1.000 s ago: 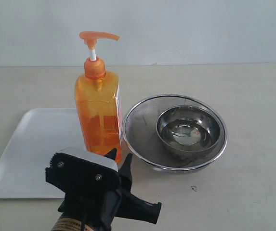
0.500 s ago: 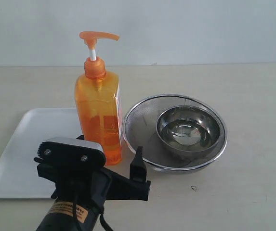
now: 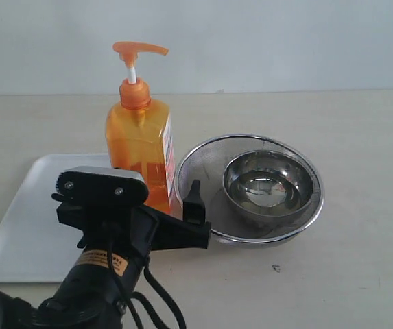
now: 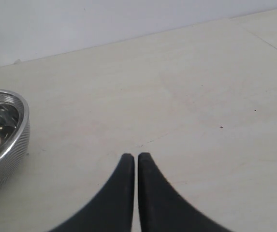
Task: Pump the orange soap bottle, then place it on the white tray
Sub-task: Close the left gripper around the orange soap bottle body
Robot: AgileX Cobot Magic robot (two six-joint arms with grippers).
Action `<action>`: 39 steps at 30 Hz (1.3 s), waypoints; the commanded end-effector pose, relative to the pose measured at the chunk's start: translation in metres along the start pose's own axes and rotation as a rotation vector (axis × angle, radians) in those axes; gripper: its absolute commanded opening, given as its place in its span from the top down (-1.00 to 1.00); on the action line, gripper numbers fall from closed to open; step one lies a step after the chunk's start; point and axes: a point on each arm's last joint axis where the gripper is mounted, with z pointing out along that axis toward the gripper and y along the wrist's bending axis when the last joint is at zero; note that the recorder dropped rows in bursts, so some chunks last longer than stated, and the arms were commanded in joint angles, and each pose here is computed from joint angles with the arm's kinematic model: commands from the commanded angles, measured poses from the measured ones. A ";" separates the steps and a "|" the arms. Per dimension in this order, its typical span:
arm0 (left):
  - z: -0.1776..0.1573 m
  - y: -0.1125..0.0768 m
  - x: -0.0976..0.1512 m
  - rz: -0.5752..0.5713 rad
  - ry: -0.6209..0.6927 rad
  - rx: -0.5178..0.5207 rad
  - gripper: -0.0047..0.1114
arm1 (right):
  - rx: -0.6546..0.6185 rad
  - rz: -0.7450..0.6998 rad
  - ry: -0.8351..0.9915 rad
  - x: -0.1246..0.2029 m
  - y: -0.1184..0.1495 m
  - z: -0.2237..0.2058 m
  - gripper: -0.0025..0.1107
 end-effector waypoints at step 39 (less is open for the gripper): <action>0.035 0.029 -0.017 0.049 -0.063 -0.066 -0.82 | 0.000 -0.008 -0.010 -0.001 0.000 0.000 0.96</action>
